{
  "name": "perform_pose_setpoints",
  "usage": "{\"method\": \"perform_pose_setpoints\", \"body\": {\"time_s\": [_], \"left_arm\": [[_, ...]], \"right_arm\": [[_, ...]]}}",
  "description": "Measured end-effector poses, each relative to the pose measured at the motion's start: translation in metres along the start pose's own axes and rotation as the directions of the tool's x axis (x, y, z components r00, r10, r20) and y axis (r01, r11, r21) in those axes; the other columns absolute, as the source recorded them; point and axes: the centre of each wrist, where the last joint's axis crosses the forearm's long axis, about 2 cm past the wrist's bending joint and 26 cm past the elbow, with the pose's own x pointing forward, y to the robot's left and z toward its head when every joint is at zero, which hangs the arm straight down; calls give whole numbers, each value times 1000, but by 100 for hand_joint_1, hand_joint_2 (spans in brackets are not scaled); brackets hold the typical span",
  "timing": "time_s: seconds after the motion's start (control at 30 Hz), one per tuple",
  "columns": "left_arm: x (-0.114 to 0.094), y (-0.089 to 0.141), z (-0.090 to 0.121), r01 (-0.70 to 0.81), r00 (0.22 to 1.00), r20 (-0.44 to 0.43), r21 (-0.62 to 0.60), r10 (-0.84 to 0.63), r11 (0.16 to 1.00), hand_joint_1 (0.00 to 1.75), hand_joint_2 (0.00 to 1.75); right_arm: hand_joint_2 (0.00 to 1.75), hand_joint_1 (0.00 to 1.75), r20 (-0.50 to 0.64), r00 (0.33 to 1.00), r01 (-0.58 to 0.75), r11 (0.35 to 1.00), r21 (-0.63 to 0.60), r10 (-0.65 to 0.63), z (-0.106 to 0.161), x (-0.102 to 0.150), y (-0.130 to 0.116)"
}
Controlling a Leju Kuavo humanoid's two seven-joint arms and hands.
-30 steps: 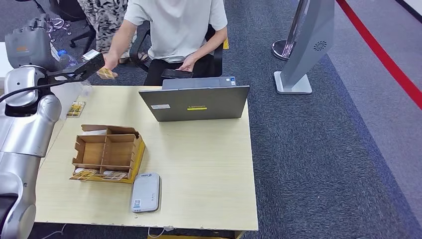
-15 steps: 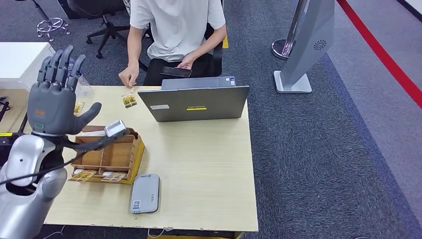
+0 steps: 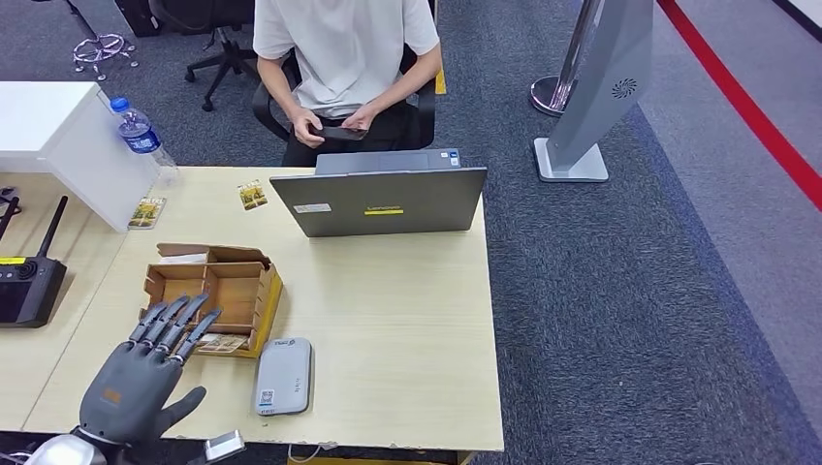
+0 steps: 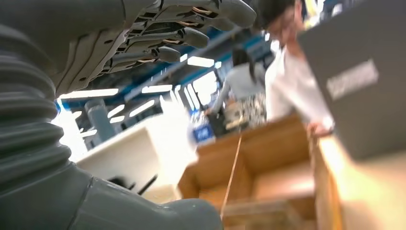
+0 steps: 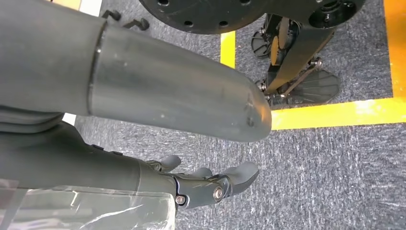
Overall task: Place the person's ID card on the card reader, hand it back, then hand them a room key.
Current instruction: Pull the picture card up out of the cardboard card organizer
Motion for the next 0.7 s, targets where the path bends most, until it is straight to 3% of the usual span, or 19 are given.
{"method": "perform_pose_setpoints", "body": {"time_s": [0.3,0.7], "left_arm": [[-1,-11,13,3,998,-65,-87,-8,996,0,175],[-5,-24,-11,-6,988,-153,-109,-11,994,0,175]], "right_arm": [[0,0,-1,1000,14,1000,-15,-14,3,0,-4],[0,0,-6,1000,-5,1000,-15,5,5,0,-5]]}}
